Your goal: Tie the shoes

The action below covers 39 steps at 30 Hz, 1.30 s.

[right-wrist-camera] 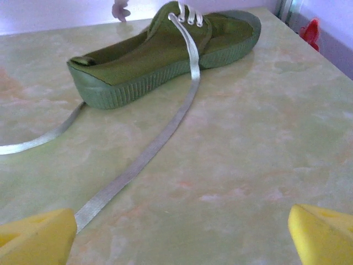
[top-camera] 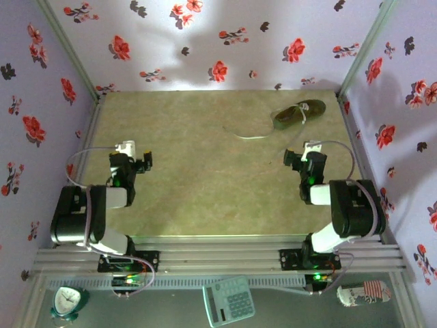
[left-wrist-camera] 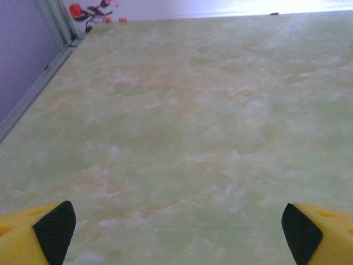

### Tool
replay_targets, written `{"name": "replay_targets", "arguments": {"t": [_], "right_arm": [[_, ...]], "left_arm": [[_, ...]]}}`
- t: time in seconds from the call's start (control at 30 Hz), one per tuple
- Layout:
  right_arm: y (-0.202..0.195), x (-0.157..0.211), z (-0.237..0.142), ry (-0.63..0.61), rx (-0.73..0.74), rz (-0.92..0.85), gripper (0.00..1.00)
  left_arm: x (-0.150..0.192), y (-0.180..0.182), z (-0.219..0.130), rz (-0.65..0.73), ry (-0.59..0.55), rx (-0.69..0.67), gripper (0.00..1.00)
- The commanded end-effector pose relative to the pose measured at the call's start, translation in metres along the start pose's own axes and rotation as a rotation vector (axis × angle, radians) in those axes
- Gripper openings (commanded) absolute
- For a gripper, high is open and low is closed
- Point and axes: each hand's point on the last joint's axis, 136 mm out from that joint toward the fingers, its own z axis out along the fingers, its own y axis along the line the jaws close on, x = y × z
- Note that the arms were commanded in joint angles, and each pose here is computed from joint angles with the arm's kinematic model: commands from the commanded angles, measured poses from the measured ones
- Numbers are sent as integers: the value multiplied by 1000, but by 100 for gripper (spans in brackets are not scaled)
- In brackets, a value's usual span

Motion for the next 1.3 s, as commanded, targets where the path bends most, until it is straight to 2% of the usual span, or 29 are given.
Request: {"name": "replay_targets", "arguments": {"t": [0.0, 0.07, 0.23, 0.3, 0.37, 0.5, 0.63, 0.73, 0.8, 0.93, 1.0, 1.07, 1.27], "right_arm": [[5, -31, -21, -65, -25, -6, 99], [7, -49, -35, -89, -39, 23, 99], [-1, -83, -62, -149, -14, 241, 99], [-18, -82, -67, -102, 85, 353, 99], [-23, -77, -68, -59, 124, 388, 99], [-38, -53, -66, 76, 257, 493, 99], [-16, -44, -54, 176, 147, 460, 99], [14, -42, -46, 254, -10, 409, 99], [25, -40, -40, 311, -48, 378, 99], [29, -40, -30, 394, 1, 287, 91], [17, -43, -24, 422, 95, 287, 83], [12, -51, -14, 438, 155, 303, 81], [21, -72, 32, 491, 199, 390, 75]], "left_arm": [[-30, 4, -20, 40, -65, -78, 100], [-41, 10, -28, 3, -36, -124, 100], [-54, 21, -36, -197, 40, -192, 100], [-54, 22, -37, -281, 108, -206, 100], [-50, 22, -38, -343, 187, -226, 100], [-29, 5, -26, -386, 311, -173, 100], [-27, -23, -21, -321, 336, -112, 100], [-32, -58, -20, -215, 352, -71, 100], [-36, -87, -20, -147, 365, -25, 100], [-42, -136, -18, -62, 386, 54, 100], [-43, -157, -16, -45, 397, 88, 100], [-44, -173, -15, -38, 399, 123, 100], [-47, -207, -5, -41, 410, 214, 100]]}}
